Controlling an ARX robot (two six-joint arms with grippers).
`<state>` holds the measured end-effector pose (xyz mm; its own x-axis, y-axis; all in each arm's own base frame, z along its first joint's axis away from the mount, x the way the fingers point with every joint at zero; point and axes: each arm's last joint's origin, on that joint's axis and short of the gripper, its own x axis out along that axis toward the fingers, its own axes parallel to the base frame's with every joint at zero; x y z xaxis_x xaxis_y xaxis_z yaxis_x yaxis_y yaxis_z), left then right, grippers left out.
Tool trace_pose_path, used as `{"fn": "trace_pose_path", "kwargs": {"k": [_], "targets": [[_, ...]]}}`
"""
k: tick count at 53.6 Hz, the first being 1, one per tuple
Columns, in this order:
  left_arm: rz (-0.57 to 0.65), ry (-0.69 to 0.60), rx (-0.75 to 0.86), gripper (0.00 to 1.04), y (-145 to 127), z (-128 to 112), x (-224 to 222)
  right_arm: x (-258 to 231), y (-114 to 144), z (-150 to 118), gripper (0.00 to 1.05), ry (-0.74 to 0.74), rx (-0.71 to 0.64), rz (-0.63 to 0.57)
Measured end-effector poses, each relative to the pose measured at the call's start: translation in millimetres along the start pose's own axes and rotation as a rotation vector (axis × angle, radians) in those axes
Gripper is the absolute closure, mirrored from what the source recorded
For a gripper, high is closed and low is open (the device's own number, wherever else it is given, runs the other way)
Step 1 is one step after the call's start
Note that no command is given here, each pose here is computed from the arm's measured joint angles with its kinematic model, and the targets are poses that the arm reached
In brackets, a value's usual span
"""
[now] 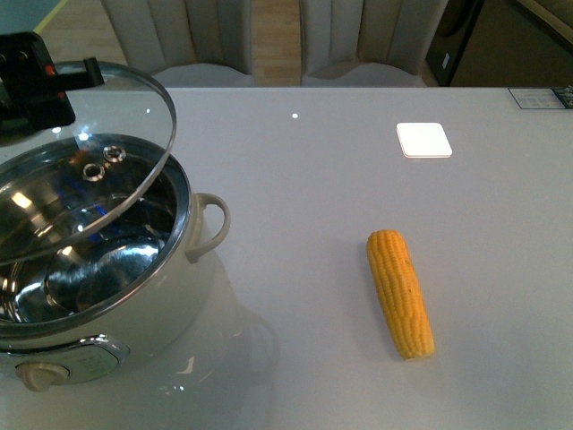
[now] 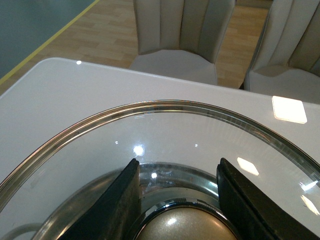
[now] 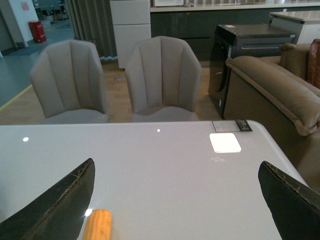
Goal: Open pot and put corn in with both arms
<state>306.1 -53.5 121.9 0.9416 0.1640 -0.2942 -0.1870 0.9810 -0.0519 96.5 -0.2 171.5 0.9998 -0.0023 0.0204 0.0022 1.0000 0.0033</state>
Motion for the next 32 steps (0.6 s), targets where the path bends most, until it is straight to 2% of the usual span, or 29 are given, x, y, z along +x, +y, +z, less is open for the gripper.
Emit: {"fn": "trace_pose_path", "kwargs": {"k": [10,15,22,32], "targets": [[0.038,-0.080,-0.037,0.64,30.1,32.6,-2.6,0.0,0.0,0.0,0.09,0.000,0.000,0.000],[0.077,-0.111,-0.040,0.64,51.4,38.8,-3.2,0.0,0.0,0.0,0.09,0.000,0.000,0.000],[0.159,-0.118,-0.027,0.64,91.6,31.1,-5.1,0.0,0.0,0.0,0.09,0.000,0.000,0.000],[0.297,-0.090,-0.018,0.64,153.3,2.6,-6.2,0.0,0.0,0.0,0.09,0.000,0.000,0.000]]}}
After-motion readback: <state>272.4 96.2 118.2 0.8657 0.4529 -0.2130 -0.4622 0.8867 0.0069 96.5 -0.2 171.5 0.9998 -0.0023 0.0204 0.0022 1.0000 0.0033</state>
